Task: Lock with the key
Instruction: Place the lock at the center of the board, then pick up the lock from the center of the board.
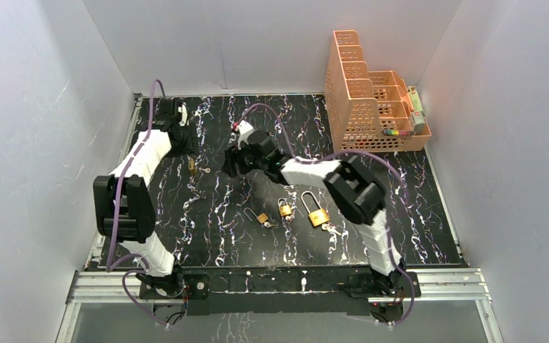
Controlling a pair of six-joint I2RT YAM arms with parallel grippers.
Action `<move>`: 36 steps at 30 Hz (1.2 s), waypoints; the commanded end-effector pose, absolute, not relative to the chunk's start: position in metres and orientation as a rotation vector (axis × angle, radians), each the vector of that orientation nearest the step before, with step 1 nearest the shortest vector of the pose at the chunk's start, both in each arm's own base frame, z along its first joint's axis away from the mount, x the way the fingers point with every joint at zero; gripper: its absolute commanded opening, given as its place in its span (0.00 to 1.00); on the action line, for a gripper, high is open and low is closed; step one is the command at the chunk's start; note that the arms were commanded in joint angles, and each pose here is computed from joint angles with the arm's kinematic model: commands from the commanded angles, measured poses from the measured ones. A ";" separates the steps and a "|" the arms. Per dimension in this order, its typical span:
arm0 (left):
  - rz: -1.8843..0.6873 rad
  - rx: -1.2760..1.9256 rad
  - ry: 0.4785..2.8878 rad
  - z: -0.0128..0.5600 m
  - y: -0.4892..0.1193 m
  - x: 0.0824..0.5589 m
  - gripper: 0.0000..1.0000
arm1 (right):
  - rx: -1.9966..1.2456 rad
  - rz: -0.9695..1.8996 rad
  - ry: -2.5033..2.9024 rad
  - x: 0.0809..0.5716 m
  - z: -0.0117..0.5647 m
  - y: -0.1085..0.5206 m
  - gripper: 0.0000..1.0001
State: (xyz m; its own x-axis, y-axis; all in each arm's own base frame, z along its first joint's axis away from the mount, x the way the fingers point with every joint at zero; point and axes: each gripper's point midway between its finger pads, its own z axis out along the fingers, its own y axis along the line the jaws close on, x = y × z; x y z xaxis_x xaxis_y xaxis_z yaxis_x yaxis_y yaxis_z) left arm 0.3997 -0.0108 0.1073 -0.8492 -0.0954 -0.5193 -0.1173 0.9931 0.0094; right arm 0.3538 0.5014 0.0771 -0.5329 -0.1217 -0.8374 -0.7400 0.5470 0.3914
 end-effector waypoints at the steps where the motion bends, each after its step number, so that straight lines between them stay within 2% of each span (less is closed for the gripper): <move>1: -0.021 -0.148 2.420 0.179 -0.019 0.400 0.56 | -0.870 0.738 1.830 0.329 0.158 0.457 0.84; 3: -0.059 -0.154 2.364 0.195 -0.023 0.399 0.59 | -0.947 0.618 1.861 0.303 0.158 0.436 0.89; 9: -0.209 -0.117 2.253 0.227 -0.042 0.393 0.67 | -1.065 0.455 2.046 0.241 0.106 0.392 0.89; 10: -0.225 -0.110 2.235 0.234 -0.045 0.392 0.92 | -1.065 0.458 2.070 0.235 0.099 0.388 0.88; 11: -0.240 -0.102 2.222 0.239 -0.047 0.391 0.98 | -1.064 0.464 2.090 0.230 0.094 0.385 0.87; 15: -0.256 -0.090 2.173 0.259 -0.049 0.386 0.98 | -1.080 0.440 2.159 0.214 0.075 0.373 0.85; 22: -0.300 -0.072 2.143 0.274 -0.055 0.375 0.98 | -1.062 0.348 2.211 0.213 0.055 0.356 0.80; 36: -0.317 -0.084 2.169 0.264 -0.056 0.369 0.98 | -1.099 0.417 2.248 0.193 0.035 0.365 0.72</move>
State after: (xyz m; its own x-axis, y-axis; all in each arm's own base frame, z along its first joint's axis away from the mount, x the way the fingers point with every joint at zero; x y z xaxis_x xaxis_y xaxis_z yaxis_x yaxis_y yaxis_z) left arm 0.3794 -0.0513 0.2559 -0.5893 -0.1707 -0.7897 0.0368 0.9707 -0.2373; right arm 0.1931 0.3522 0.0313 -0.4869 -0.6295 -0.6055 -0.7887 0.6148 -0.0050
